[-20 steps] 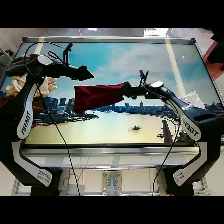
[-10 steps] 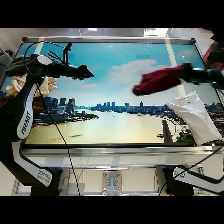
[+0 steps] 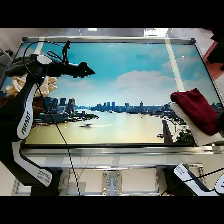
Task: Fold the shirts.
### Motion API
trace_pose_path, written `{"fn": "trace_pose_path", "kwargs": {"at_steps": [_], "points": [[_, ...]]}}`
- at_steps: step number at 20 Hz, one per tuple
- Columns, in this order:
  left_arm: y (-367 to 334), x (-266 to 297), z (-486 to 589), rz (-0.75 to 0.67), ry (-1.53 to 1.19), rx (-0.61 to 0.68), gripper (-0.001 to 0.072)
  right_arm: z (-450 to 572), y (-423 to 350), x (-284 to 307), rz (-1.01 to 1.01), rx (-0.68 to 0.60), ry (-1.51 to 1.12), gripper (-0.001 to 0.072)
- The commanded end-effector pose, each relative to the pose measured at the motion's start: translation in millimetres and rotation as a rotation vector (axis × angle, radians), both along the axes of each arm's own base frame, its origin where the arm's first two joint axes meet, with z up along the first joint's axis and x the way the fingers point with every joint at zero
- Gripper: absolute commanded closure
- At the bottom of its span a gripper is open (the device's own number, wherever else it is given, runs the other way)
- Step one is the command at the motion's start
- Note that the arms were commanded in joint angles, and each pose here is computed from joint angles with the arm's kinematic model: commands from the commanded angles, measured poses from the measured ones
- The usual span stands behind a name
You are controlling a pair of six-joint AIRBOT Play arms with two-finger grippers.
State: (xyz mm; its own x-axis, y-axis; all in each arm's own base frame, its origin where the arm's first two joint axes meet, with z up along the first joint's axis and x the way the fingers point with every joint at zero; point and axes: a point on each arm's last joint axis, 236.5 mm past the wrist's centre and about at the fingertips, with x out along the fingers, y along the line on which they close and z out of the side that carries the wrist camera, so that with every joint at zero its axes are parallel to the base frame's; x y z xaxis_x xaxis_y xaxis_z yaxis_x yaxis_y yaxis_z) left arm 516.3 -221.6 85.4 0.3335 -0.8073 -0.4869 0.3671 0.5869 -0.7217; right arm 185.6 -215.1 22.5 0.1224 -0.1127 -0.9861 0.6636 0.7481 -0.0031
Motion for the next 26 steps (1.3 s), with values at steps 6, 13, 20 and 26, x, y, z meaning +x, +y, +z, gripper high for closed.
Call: {"fn": "trace_pose_path", "kwargs": {"at_steps": [6,13,20,26], "points": [[-2.6,-3.9,1.9,0.001,0.035,-0.022,0.0701,61.2,24.6,85.5,-0.020,0.080,-0.508,0.0281],[-3.0,-5.6,1.4,0.011,0.066,-0.032,0.0700,129.1,229.9,209.1,0.634,0.311,-0.915,0.0285],[-3.3,-7.3,1.1,0.004,0.070,-0.031,0.0701,79.7,359.1,230.6,0.962,0.242,-0.836,0.0286],[-3.3,-7.3,1.1,0.004,0.070,-0.031,0.0700,43.6,382.5,200.6,1.180,0.149,-0.663,0.0287]]}}
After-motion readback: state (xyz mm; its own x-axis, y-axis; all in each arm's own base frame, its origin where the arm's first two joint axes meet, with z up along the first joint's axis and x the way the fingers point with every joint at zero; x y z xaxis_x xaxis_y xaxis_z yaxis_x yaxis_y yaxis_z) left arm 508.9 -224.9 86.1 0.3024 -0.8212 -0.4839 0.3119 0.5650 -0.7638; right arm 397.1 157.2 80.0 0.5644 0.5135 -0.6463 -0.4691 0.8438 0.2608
